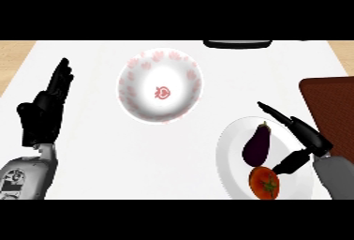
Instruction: Pick the eggplant from the plate and place it in the bowl
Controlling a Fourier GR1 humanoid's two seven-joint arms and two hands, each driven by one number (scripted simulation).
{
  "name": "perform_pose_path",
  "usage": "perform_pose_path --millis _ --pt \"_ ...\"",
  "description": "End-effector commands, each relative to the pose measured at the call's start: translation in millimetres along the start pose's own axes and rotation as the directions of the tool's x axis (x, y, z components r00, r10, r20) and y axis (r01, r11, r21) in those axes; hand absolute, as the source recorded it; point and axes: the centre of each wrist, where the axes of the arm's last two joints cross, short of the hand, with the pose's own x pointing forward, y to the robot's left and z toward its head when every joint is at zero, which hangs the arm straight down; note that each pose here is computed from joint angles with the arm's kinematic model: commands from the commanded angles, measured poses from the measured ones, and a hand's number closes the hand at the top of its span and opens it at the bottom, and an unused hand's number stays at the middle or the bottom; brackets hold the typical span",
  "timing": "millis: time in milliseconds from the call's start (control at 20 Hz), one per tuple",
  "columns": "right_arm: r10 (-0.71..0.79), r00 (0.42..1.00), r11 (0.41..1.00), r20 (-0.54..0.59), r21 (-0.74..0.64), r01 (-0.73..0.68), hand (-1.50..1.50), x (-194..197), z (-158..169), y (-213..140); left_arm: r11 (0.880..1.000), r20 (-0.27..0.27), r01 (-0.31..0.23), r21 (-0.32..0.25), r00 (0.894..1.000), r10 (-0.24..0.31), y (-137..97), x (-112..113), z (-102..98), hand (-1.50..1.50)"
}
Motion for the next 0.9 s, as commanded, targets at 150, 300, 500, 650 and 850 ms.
perform_pose_path --millis 150,300,500,650,850 --pt "-0.018 1.000 1.000 0.017 -0.006 0.018 -1.50 -16.6 -18.4 18.6 1.000 0.015 0.009 -0.005 1.000 -0.009 -12.6 -0.2 5.0 0.00" --pt "0.022 0.999 1.000 0.023 0.020 -0.023 -1.50 -4.5 -11.8 32.8 1.000 0.000 0.010 0.022 1.000 -0.010 13.0 -22.0 5.0 0.00" --pt "0.119 0.990 0.993 0.077 0.002 -0.120 1.50 -10.2 -46.9 35.2 1.000 -0.002 0.013 -0.015 1.000 -0.013 4.4 5.6 3.5 0.00" --pt "0.111 0.989 0.994 0.101 -0.031 -0.108 1.50 -7.6 -30.6 32.6 1.000 0.002 0.009 0.009 1.000 -0.009 14.4 19.5 -1.8 0.00" --pt "0.081 0.990 0.996 0.118 -0.049 -0.076 1.50 1.5 -39.6 37.6 1.000 0.000 0.005 0.029 1.000 -0.005 -17.8 -6.9 8.2 0.00"
